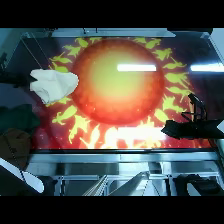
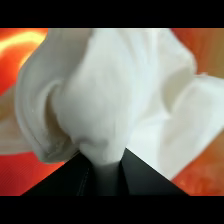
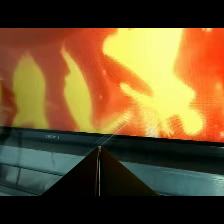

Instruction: Fold the shirts.

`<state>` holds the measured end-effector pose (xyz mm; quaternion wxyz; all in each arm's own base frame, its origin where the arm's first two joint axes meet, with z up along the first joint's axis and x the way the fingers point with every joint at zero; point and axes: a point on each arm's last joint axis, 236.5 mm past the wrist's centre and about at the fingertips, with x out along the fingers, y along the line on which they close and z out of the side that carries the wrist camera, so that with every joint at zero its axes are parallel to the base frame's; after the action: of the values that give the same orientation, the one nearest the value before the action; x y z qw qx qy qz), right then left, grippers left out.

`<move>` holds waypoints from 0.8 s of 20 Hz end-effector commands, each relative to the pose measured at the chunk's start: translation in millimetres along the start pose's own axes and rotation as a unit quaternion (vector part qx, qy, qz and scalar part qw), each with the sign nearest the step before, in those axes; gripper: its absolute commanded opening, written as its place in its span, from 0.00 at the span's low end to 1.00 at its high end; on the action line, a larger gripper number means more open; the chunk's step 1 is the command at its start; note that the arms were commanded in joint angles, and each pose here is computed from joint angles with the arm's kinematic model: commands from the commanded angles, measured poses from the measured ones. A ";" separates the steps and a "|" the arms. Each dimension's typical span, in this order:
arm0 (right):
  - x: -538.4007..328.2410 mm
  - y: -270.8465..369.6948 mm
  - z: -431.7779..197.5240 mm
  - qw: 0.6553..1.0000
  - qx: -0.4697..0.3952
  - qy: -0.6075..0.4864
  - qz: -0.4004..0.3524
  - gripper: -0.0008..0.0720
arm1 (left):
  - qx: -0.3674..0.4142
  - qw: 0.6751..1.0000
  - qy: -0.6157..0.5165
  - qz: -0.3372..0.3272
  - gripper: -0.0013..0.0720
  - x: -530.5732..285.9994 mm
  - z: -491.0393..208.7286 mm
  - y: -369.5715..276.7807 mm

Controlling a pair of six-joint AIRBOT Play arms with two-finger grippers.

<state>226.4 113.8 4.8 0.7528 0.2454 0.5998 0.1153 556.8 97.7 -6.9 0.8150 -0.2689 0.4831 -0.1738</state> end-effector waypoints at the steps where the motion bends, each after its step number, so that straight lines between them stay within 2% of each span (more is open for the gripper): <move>1: 0.0 0.3 0.7 1.000 -0.001 -0.002 0.000 0.05 | 0.071 0.987 0.009 -0.145 0.03 -33.7 -2.3 -143.0; 3: 0.0 0.3 1.3 1.000 -0.001 -0.003 0.000 0.05 | 0.127 0.967 0.061 -0.211 0.04 -47.9 -35.0 -224.2; 6: 0.0 -0.3 -4.0 1.000 -0.001 0.008 -0.001 0.05 | 0.188 0.935 0.166 -0.252 0.04 -41.7 -111.4 -313.6; 8: 0.1 -0.3 -4.1 1.000 -0.003 0.008 -0.001 0.05 | 0.210 0.921 0.188 -0.268 0.03 -22.6 -150.2 -360.0; 9: 0.1 -0.3 -4.0 1.000 -0.003 0.008 -0.001 0.05 | 0.222 0.922 0.186 -0.255 0.09 -5.2 -163.7 -373.8; 10: 0.1 -0.3 -3.9 1.000 -0.003 0.008 -0.001 0.06 | 0.238 0.925 0.187 -0.229 0.44 14.4 -177.3 -379.9; 11: 0.1 -0.9 -3.3 1.000 -0.003 0.007 -0.002 0.21 | 0.256 0.928 0.184 -0.198 0.63 33.5 -186.2 -379.7; 12: 0.1 -1.0 -3.1 1.000 -0.006 0.006 -0.002 0.64 | 0.267 0.931 0.180 -0.170 1.00 50.3 -192.3 -380.8; 13: -0.1 -0.5 -1.8 1.000 -0.024 0.003 -0.001 0.87 | 0.268 0.937 0.176 -0.138 0.99 64.5 -196.8 -379.8; 16: -1.5 -2.8 0.7 1.000 -0.025 0.000 -0.003 0.86 | 0.320 0.930 0.175 -0.058 0.99 67.4 -192.9 -364.8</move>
<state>224.6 112.6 4.0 0.7547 0.2310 0.6013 0.1246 403.0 -282.4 108.1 0.7176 -0.0632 0.5192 -0.4599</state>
